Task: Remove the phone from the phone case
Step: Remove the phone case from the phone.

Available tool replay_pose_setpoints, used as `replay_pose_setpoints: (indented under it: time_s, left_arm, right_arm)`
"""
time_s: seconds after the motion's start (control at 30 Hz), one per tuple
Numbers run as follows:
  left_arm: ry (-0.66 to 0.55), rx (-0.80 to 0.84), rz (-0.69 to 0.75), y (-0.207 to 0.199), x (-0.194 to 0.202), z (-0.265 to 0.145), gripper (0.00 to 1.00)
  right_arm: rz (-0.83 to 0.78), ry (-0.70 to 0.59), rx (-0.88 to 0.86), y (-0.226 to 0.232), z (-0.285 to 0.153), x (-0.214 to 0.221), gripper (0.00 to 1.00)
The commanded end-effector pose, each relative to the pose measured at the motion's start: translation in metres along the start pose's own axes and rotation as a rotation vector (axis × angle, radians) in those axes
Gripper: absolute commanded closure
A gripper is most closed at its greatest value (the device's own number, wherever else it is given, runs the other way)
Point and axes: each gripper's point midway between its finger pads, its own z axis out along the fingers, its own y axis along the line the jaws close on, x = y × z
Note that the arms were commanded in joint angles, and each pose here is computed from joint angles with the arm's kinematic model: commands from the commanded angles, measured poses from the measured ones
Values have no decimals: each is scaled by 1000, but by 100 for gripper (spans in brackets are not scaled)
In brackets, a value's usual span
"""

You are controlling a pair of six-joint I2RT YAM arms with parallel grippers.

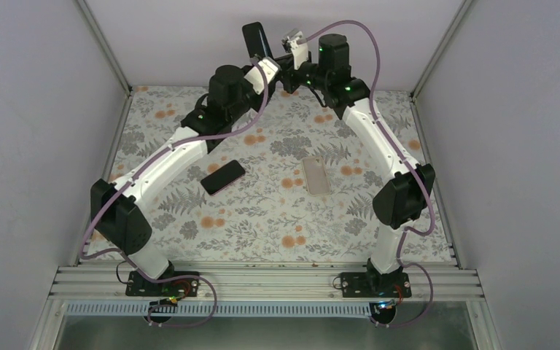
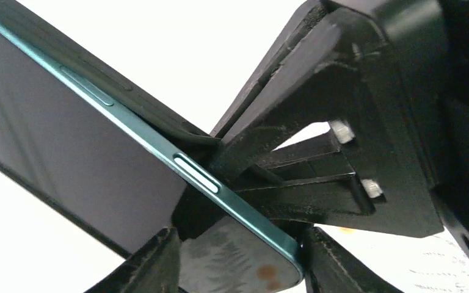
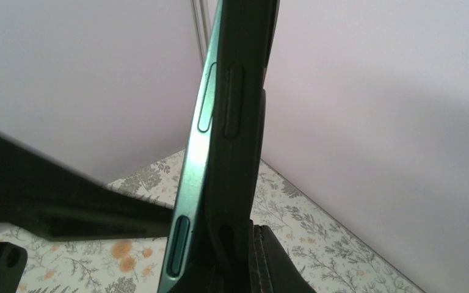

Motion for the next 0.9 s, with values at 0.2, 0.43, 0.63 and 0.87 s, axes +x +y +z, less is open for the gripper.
replay_pose_setpoints:
  time_s: [0.2,0.43,0.63,0.87]
  left_arm:
    - [-259,-606,108,92,-78,-54,63]
    - [-316,-751,196,101,-80,-66,63]
    - [-352,-896,276,108,-74,-84,69]
    - [-412,-928,358,94,-70,-99,69]
  right_arm:
    - [38,61,-147,38,-6,14,96]
    - [74,79,-261,54,3,28,96]
    - [90,101,-296,60,4,42,96]
    - [113,117,-323,61,10,52,96]
